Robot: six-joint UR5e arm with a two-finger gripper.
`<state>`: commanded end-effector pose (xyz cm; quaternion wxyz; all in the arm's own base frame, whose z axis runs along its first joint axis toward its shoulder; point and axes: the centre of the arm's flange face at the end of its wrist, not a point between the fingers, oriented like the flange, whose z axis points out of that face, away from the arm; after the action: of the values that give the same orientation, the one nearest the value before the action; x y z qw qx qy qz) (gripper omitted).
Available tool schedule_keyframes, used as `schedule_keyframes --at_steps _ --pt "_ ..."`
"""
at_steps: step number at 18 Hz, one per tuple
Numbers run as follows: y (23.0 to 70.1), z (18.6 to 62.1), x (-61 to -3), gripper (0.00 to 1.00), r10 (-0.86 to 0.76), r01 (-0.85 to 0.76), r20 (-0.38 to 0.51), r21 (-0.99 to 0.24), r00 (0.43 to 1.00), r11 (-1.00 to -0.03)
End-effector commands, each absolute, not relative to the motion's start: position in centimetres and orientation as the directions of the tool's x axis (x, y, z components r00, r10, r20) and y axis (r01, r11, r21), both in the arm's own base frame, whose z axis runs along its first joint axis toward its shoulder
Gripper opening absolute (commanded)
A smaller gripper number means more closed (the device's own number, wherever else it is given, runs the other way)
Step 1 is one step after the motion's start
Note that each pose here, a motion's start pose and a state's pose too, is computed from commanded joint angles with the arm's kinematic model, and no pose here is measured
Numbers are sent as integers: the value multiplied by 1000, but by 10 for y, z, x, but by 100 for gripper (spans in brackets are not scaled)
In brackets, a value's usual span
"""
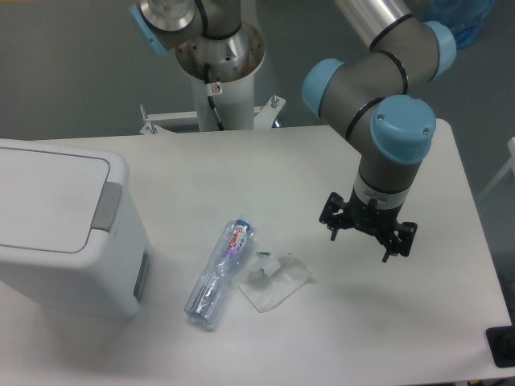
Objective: Open the trash can
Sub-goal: 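Move the open gripper from its start pose toward the white trash bin, then swing the gripper over the table to the lid edge of the trash bin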
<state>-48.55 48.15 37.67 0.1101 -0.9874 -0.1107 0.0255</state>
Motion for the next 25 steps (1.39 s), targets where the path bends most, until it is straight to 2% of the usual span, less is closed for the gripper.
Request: schedule_keyframes --at_steps 2,5,11,17,25 --pt "496 383 -478 100 229 217 -4 -304 973 -928" --pt "512 413 -449 100 264 289 118 -417 957 -862" --pt "546 488 -377 100 142 221 180 -565 973 -795" --pt "562 521 -312 100 67 162 178 -597 982 -785" --pt "564 514 -274 100 96 216 236 -562 967 -798"
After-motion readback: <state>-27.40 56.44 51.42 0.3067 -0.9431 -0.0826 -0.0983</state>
